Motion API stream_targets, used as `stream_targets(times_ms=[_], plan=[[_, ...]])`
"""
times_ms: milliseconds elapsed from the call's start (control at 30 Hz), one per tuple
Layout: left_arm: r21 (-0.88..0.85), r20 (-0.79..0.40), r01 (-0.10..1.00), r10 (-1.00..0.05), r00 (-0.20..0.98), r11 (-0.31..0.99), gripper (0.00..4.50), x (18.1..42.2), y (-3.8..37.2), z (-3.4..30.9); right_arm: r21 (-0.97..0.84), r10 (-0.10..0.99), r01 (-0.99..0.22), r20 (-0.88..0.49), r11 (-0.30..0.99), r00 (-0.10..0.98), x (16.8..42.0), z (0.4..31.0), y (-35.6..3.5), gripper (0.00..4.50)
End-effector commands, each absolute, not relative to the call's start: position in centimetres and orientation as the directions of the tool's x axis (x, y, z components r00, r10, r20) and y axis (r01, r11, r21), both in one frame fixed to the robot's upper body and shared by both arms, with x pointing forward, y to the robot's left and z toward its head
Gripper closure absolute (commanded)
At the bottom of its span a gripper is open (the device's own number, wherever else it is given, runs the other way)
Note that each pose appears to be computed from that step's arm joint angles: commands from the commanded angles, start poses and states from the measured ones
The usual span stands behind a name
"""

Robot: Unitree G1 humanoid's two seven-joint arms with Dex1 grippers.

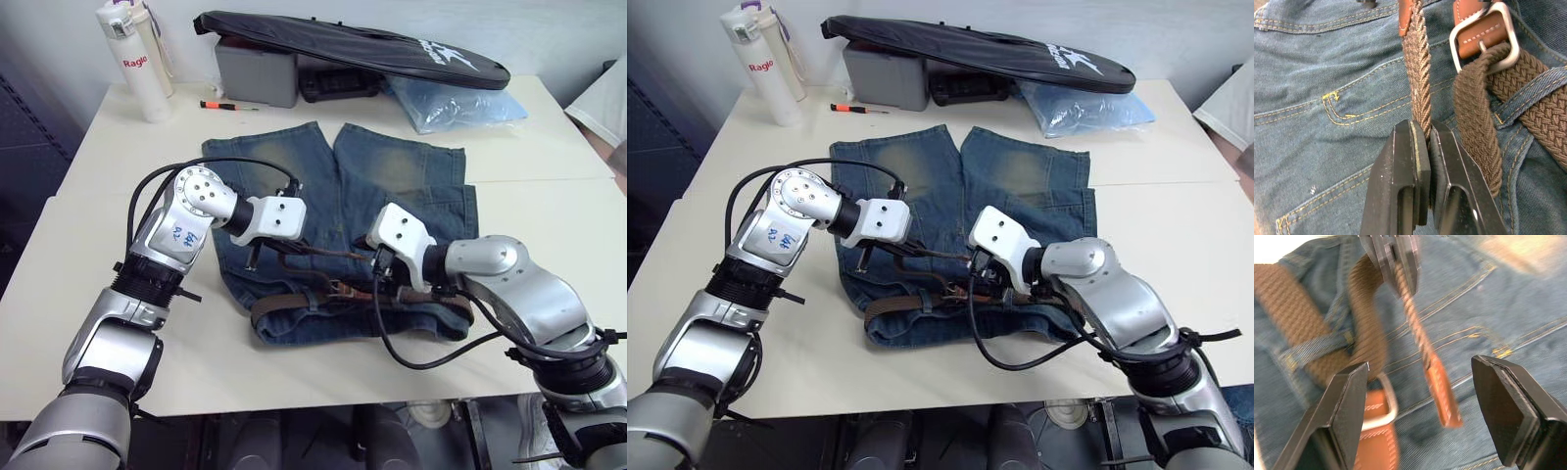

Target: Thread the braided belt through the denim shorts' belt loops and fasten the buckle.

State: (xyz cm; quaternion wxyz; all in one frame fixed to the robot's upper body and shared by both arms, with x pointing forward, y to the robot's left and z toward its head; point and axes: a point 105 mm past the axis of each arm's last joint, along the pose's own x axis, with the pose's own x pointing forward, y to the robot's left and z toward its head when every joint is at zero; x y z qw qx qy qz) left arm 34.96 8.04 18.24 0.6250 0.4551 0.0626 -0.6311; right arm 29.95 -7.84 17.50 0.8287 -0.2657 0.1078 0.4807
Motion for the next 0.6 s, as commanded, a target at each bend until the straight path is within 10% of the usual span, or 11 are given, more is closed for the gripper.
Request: stream_targets(times_ms=[33,467,600], plan=[[0.523,-0.627,0.826,-0.751,0.205,-0.211,4.50,34.7,7.7,19.4,-0.310,0.777,-0.891,-0.446,0.331,0.444,28.1,18.7,-7.8,0.88],[0.531,-0.615,0.820,-0.762,0.200,-0.214,4.50,34.7,7.1,20.2,-0.405,0.713,-0.839,-0.458,0.364,0.531,29.9,18.3,-8.7,0.88],[0.532,-0.611,0.819,-0.767,0.195,-0.216,4.50,34.7,6.8,20.4,-0.408,0.715,-0.833,-0.446,0.373,0.538,30.5,17.9,-8.0,2.10]])
